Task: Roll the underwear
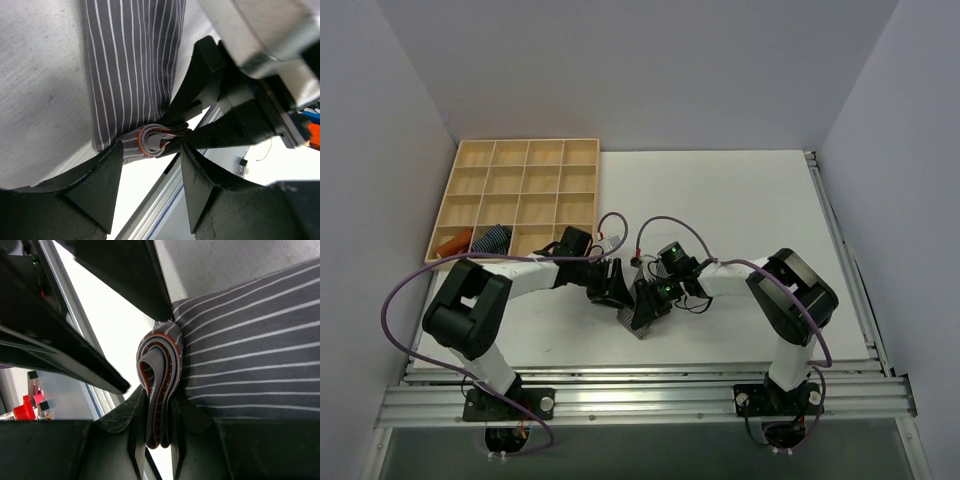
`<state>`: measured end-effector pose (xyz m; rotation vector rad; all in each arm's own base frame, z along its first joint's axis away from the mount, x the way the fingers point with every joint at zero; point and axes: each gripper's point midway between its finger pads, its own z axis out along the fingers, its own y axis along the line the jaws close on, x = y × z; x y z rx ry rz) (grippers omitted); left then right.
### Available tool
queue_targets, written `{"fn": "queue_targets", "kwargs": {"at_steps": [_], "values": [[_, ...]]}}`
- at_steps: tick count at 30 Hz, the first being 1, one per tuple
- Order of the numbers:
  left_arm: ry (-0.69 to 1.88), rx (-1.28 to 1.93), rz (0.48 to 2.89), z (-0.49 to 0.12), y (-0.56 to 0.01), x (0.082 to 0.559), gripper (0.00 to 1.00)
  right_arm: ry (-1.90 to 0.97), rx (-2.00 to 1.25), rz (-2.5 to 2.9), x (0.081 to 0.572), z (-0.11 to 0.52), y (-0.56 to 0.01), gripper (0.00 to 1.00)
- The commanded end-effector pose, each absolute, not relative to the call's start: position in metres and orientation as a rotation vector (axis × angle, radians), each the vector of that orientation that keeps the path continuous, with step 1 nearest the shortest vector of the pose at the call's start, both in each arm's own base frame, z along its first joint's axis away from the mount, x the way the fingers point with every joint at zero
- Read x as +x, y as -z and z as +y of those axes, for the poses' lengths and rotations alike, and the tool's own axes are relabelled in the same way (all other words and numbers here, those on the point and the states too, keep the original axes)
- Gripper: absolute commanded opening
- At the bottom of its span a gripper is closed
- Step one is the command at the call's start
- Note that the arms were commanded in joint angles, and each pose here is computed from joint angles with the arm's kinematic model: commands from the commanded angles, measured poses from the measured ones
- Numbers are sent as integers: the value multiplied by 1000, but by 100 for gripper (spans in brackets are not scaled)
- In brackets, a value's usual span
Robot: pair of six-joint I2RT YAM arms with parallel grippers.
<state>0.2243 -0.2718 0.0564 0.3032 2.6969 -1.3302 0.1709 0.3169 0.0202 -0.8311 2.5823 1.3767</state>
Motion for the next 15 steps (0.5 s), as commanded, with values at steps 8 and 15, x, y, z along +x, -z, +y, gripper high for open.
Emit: {"fn": "queue_targets", "kwargs": {"at_steps": [8,15], "values": [[1371,375,2687,-288,-45,214,57,-1412,-825,2574,171,316,-15,0],[1344,346,2747,-286,-31,210,28,-1403,-815,2580,174,316,-14,0]]}}
